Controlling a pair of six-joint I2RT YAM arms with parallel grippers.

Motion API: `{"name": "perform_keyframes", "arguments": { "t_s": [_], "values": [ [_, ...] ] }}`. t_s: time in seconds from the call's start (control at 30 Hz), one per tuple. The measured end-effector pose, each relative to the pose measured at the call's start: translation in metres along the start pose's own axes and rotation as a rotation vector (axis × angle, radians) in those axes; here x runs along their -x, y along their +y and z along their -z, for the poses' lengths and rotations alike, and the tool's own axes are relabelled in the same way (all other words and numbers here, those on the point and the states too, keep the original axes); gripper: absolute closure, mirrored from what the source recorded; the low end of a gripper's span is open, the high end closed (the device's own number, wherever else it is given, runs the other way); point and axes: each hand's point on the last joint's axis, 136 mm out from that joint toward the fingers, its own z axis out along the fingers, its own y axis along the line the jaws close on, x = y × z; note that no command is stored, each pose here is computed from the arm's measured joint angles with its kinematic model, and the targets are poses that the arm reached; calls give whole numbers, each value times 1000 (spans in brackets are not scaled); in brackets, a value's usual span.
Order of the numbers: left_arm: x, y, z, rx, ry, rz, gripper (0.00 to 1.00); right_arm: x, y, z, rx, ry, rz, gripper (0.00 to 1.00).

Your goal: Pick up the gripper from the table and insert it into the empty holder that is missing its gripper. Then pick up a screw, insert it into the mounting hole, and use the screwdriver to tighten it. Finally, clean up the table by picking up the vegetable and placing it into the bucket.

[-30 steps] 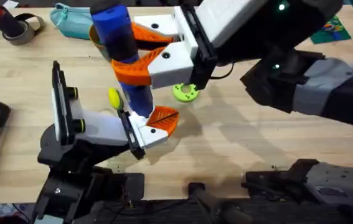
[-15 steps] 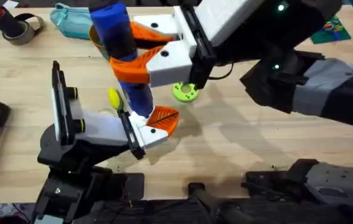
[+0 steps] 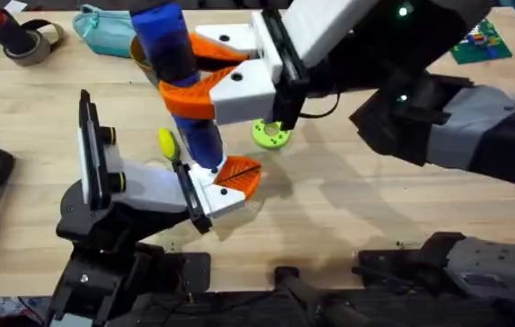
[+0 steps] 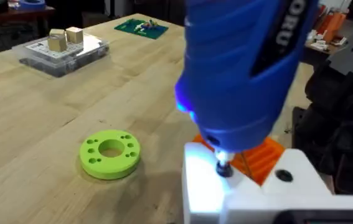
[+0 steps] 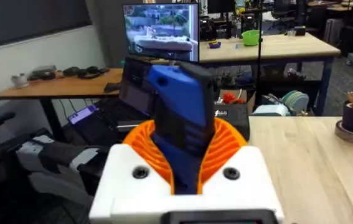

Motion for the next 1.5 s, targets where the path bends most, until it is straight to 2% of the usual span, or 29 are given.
{"name": "perform_keyframes", "arguments": {
  "t_s": [0.37,0.6,1.23,1.5],
  "values": [
    [0,0,0,0,0,0,984,1,0,0,-1,-3,4,844],
    [4,0,0,0,-13,-19,984,9,12,1,56,-29,88,844],
    [4,0,0,0,-12,-18,984,8,17,-1,80,-25,106,844],
    [4,0,0,0,-13,-19,984,16,18,-2,86,-30,113,844]
  ]
}}
